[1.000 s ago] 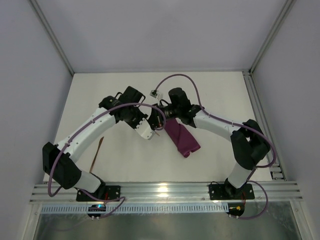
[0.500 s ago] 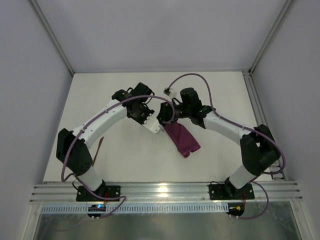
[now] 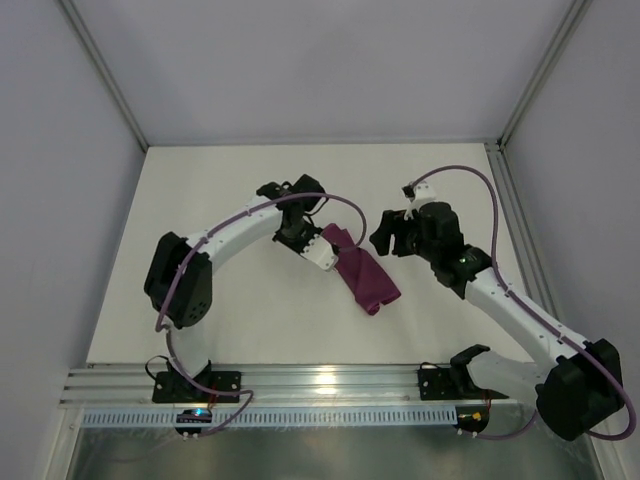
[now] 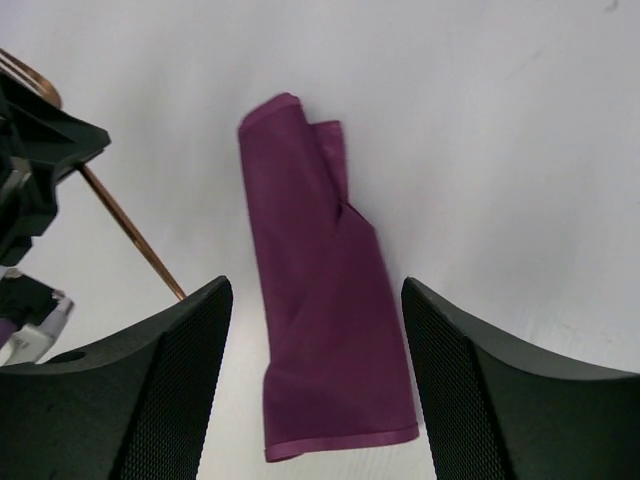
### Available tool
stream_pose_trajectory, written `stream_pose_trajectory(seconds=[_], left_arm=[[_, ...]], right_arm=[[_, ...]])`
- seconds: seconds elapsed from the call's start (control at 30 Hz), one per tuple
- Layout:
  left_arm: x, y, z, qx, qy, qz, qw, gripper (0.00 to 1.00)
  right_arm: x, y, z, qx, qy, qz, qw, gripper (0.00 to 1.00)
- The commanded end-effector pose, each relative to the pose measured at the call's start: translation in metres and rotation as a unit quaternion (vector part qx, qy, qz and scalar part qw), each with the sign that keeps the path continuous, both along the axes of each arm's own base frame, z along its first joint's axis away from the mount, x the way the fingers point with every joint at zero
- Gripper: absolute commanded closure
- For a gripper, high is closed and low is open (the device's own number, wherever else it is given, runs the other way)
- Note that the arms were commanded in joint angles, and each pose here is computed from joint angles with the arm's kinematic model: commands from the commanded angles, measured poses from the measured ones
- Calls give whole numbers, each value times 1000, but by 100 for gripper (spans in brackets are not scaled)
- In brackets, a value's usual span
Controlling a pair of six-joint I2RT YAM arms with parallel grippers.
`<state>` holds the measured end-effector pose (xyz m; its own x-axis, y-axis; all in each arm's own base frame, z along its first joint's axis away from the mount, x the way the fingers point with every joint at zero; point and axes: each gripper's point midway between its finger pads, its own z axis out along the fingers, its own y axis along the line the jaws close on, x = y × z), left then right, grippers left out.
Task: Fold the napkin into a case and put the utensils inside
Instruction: Stuff the fork into the folded napkin.
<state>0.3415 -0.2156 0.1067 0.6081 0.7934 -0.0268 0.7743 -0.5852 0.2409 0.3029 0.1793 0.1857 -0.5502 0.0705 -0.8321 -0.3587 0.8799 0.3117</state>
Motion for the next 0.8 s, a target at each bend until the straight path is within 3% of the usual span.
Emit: stream_pose_trajectory(seconds=[0.0, 0.2, 0.3, 0.33, 0.5, 0.77], left_arm=[[14, -32, 2, -19, -27, -21, 999, 100], [45, -54, -18, 2, -48, -16, 999, 100], [61, -60, -25, 10, -62, -4, 998, 100], [65, -63, -24, 6, -69, -6, 998, 100], [73, -64, -30, 21, -82, -25, 996, 100], [72, -76, -41, 33, -79, -39, 996, 100]], right_arm=[[3, -31, -21, -48, -4, -71, 996, 28], [-7, -36, -30, 3, -12, -104, 994, 28], [-13, -43, -48, -7, 21, -129, 991, 45], [-15, -46, -53, -13, 30, -135, 990, 57], [-22, -54, -73, -30, 63, -154, 986, 59], [-36, -39, -96, 8, 102, -130, 986, 60]])
